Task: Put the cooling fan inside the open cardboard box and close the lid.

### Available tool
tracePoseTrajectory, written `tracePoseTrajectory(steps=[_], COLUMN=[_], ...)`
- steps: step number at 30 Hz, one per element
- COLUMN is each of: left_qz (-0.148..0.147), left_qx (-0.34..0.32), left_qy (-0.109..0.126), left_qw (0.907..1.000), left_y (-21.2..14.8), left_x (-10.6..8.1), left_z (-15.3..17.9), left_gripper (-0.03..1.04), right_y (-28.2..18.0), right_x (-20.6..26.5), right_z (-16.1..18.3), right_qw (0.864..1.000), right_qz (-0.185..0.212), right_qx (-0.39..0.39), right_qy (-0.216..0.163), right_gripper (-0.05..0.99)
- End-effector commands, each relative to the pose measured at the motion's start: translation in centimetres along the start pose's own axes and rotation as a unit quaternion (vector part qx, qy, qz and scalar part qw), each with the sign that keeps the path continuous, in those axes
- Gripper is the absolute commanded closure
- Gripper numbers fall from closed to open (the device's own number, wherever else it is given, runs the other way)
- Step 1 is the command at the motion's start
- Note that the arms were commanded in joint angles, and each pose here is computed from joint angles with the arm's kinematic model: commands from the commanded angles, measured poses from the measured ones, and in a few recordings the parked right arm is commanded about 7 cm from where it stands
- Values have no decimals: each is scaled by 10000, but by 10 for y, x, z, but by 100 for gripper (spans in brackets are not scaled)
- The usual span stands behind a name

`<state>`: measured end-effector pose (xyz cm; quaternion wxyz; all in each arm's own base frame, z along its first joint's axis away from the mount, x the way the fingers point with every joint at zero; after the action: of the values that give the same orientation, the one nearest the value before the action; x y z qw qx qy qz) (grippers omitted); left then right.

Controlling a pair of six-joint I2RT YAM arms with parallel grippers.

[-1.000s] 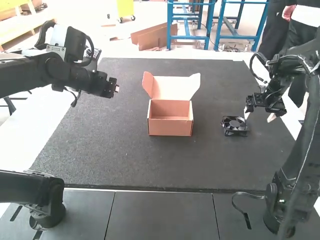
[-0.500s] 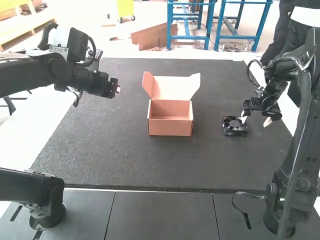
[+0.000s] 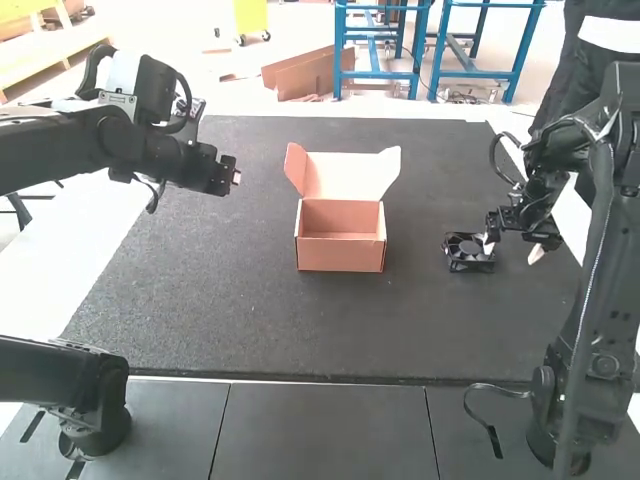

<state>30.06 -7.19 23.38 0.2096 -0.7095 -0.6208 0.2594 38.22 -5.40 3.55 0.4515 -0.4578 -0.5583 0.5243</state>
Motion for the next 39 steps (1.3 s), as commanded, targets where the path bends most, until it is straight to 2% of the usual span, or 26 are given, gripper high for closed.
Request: tracePoseTrajectory(steps=[1, 3, 9, 10, 14, 18, 24, 29, 32, 39], left_qz=[3, 6, 8, 10, 2, 6, 10, 1, -6, -12], left_qx=[-237, -252, -267, -275, -268, -299, -329, -276, -238, -247], left_qy=[45, 44, 51, 58, 54, 56, 93, 104, 107, 98], left_qw=[9997, 9997, 9996, 9996, 9996, 9995, 9994, 9996, 9997, 9996], left_y=[-7, -8, -9, -9, -9, -9, -9, -7, -5, -3], left_x=[-1, -2, -2, -2, -1, -2, -2, -1, -1, 0], left_z=[-17, -18, -20, -20, -20, -21, -22, -18, -14, -10], left_gripper=[4, 4, 4, 4, 4, 4, 4, 4, 4, 4], right_y=[5, 8, 14, 13, 7, -16, -89, -134, -167, -218], right_x=[-8, -7, 8, 9, 15, 17, 20, 37, 56, 126], right_z=[-3, -2, -6, -7, -16, -24, -35, -14, -4, 6], right_qw=[9999, 9999, 9984, 9978, 9959, 9947, 9901, 9860, 9808, 9686], right_qz=[116, 58, -497, -539, -662, -808, -695, -953, -1062, -1341], right_qx=[61, 90, -7, -21, -115, -250, -1111, -1291, -1530, -2015], right_qy=[47, 56, 250, 388, 604, 593, 505, 449, 577, 560], right_gripper=[8, 21, 93, 95, 95, 95, 94, 94, 94, 94])
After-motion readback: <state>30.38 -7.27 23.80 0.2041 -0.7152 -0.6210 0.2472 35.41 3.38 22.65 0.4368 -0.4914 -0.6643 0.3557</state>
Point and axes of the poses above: each hand's point on the last joint's axis, 136 mm out from that joint toward the fingers, its own y axis out along the fingers, its own x axis along the line the jaws close on, z = x × y, the point moved 4 cm from there along -y, back along the fingers, and after that the axes turned 12 degrees about -y, right-handed, at the moved point
